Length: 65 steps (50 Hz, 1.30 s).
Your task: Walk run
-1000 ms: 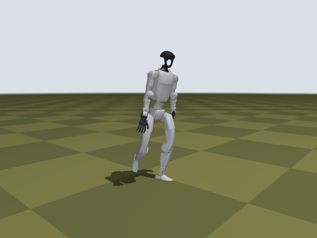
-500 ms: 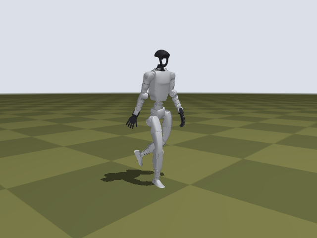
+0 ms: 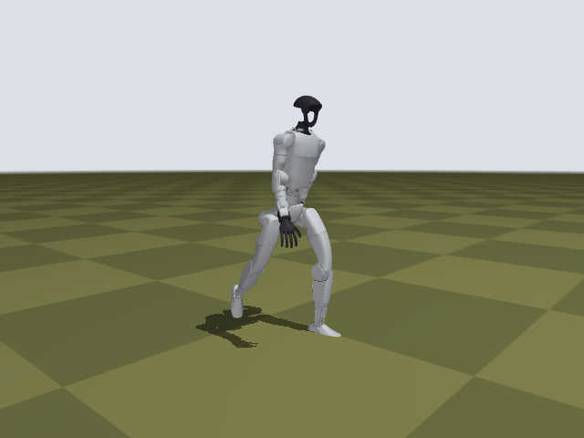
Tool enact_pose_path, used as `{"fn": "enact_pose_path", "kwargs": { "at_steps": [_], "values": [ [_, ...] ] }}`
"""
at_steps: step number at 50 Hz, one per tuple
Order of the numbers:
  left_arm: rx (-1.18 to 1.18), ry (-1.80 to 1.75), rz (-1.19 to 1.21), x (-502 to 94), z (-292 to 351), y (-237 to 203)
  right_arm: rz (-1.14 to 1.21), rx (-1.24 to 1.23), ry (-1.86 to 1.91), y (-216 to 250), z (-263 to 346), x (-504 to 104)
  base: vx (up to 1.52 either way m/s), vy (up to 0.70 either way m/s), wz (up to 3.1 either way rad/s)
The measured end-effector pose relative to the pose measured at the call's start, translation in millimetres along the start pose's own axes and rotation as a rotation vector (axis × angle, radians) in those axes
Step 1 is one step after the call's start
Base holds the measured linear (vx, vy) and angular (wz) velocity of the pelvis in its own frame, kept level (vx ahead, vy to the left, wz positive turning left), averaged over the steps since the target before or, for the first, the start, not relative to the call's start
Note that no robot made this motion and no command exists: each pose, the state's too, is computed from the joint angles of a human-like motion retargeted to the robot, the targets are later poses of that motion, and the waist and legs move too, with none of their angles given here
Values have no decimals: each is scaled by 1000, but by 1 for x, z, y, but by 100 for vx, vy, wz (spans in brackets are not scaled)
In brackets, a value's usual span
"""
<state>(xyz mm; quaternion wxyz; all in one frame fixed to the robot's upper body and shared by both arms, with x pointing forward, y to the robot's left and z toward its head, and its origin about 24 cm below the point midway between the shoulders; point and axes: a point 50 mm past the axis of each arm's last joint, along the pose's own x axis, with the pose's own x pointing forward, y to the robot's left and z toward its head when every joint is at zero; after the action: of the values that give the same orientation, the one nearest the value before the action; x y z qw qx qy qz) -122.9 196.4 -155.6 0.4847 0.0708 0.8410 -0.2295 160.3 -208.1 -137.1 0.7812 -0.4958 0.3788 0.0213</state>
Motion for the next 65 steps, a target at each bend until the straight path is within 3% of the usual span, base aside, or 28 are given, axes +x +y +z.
{"fn": "enact_pose_path", "kwargs": {
  "at_steps": [5, 12, 17, 20, 22, 25, 29, 32, 36, 41, 47, 51, 53, 57, 65],
  "values": [
    [-30, -263, 259, -42, 71, 68, 253, -268, 208, 52, -58, -38, 103, 23, -6],
    [73, -719, 745, -178, 161, 165, 575, -330, 525, 95, -139, -120, 97, 17, 108],
    [113, -993, 1003, -284, 178, 202, 842, -271, 758, 110, -175, -175, 95, -1, 50],
    [87, -1219, 1149, -316, 188, 197, 993, -173, 891, 122, -188, -214, 129, -6, 31],
    [-33, -1347, 1151, -306, 193, 187, 1026, -123, 927, 127, -189, -225, 133, -2, 37],
    [-211, -1332, 971, -249, 188, 170, 1003, -116, 931, 132, -185, -231, 150, -11, 69],
    [-143, -960, 618, -142, 166, 125, 935, -35, 840, 138, -163, -208, 152, -9, 59],
    [-2, -501, 467, -79, 114, 101, 847, -54, 693, 126, -139, -159, 117, -9, 4],
    [323, -28, 247, -35, 42, 67, 572, -184, 505, 79, -98, -78, 90, 4, -99],
    [520, 192, 35, -9, -18, 26, 191, -177, 259, -8, -37, 6, 101, 14, -90],
    [322, 167, -39, 4, -41, -8, -197, -25, 31, -118, 14, 46, 102, 30, -54],
    [59, 134, -66, 3, -37, -12, -301, 49, -53, -114, 27, 38, 118, 30, -14],
    [-4, 105, -25, 0, -25, -3, -289, 76, -62, -94, 20, 30, 141, 35, -27],
    [-21, -58, 158, -22, 32, 42, -31, -38, 30, -3, -11, -2, 124, 16, -46],
    [527, -281, 954, -177, 141, 181, 862, -606, 315, 85, -136, -103, 91, 17, 74]
  ]
}}
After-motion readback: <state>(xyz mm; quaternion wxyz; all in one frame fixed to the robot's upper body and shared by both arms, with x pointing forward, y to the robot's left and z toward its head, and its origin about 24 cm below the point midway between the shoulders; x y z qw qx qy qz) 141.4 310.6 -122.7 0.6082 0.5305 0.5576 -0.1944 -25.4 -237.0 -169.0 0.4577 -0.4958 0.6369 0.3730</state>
